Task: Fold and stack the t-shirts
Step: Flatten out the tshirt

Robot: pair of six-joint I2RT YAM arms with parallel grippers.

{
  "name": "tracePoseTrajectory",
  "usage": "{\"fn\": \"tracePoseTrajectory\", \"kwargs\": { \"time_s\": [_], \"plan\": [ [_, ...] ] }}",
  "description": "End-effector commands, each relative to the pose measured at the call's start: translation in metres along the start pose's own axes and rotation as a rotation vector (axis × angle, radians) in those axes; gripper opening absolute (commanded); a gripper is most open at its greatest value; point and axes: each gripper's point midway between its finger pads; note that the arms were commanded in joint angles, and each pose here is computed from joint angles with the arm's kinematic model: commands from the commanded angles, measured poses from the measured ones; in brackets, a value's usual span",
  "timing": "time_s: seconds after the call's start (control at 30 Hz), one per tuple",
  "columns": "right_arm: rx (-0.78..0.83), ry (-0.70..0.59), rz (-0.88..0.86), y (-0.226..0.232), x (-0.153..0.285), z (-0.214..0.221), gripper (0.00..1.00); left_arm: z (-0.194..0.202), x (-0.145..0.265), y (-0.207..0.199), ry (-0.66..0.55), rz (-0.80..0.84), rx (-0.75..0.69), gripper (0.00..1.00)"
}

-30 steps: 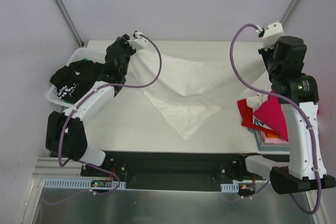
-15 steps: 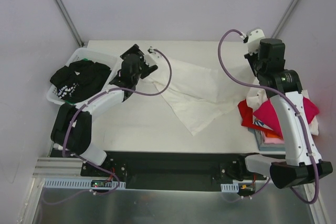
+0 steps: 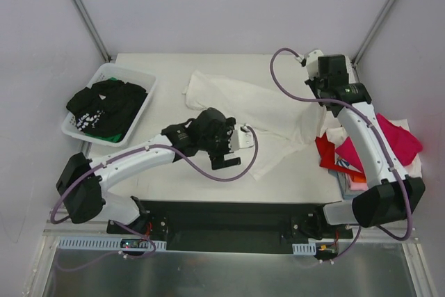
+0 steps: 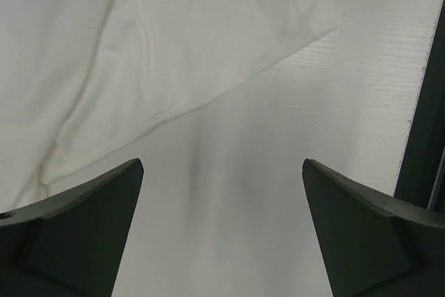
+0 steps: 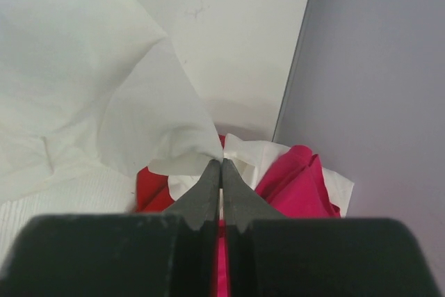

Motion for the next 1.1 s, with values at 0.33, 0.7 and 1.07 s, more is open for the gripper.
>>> {"fn": "tracePoseTrajectory", "kwargs": {
  "time_s": [0.33, 0.7, 1.07],
  "plan": [
    [-0.011, 0.024, 0.011, -0.009, -0.027, -0.008, 0.01, 0.034, -0.057, -0.047, 0.215, 0.190, 0.039, 0.99],
    [0.004, 0.054, -0.007, -0.001, -0.042, -0.003, 0.01, 0.012, -0.084, -0.065, 0.215, 0.231, -0.003, 0.97],
    [0.006, 0.061, -0.016, 0.000, -0.049, -0.005, 0.01, 0.005, -0.119, -0.083, 0.243, 0.260, -0.005, 0.93]
  ]
}}
Point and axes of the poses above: each gripper's point midway between its finger pads, its own x axis back along the fingers, its own y axis along the line the jaws close on, z = x × y, and after that the axes turned 11 degrees about x, right-handed
